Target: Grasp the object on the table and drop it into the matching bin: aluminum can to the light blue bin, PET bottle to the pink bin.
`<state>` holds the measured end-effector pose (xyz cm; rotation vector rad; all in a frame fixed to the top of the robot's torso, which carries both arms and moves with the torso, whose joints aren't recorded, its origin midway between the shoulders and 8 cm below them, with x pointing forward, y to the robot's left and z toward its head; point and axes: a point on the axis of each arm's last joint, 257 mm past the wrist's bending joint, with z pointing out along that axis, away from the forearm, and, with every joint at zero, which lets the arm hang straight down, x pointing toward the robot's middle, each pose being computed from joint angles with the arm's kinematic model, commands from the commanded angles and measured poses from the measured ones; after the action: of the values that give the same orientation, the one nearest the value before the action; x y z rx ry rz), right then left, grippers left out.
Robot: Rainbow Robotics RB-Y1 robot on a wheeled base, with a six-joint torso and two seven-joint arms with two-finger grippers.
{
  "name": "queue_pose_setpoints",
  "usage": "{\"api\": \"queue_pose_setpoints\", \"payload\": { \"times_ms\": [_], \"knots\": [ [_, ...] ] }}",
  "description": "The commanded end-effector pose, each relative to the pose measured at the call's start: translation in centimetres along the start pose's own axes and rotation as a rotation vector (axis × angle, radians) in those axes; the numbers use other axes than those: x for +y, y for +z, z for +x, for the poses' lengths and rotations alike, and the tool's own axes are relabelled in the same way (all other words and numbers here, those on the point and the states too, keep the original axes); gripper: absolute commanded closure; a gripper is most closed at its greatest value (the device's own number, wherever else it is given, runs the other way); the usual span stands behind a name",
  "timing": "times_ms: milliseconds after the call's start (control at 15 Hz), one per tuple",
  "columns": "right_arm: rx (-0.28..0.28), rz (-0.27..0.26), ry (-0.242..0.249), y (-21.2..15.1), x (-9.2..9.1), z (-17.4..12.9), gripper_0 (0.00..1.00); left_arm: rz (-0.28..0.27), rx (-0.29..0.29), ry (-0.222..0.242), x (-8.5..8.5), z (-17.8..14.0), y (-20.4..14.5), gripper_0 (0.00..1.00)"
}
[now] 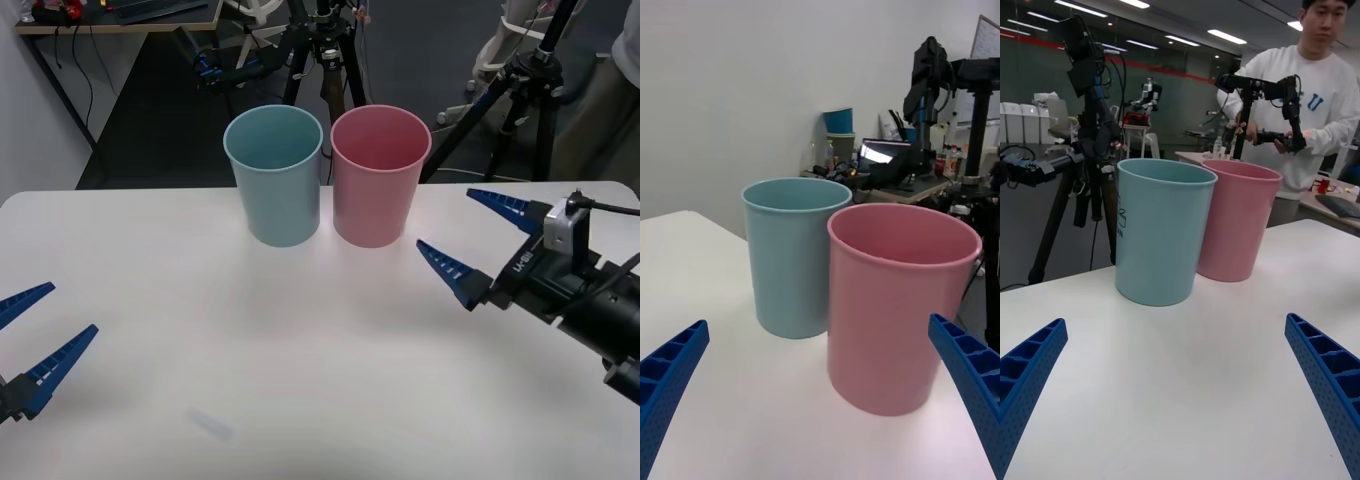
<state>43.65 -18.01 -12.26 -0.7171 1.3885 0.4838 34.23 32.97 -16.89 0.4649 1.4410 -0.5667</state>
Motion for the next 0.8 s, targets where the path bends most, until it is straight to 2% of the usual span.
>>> {"api": "queue_pose_setpoints", "payload": {
  "times_ms": [67, 400, 600, 800],
  "knots": [
    [0.036, 0.027, 0.048, -4.5, -0.8, 1.7, 0.0, 0.0, 0.0, 0.0, 0.0, 0.0, 0.0, 0.0],
    [0.091, 0.137, 0.113, -10.7, -2.9, 3.9, 0.0, 0.0, 0.0, 0.0, 0.0, 0.0, 0.0, 0.0],
    [0.105, 0.179, 0.119, -12.9, -3.7, 4.2, 0.0, 0.0, 0.0, 0.0, 0.0, 0.0, 0.0, 0.0],
    [0.11, 0.192, 0.113, -14.0, -4.2, 4.0, 0.0, 0.0, 0.0, 0.0, 0.0, 0.0, 0.0, 0.0]
  ]
}}
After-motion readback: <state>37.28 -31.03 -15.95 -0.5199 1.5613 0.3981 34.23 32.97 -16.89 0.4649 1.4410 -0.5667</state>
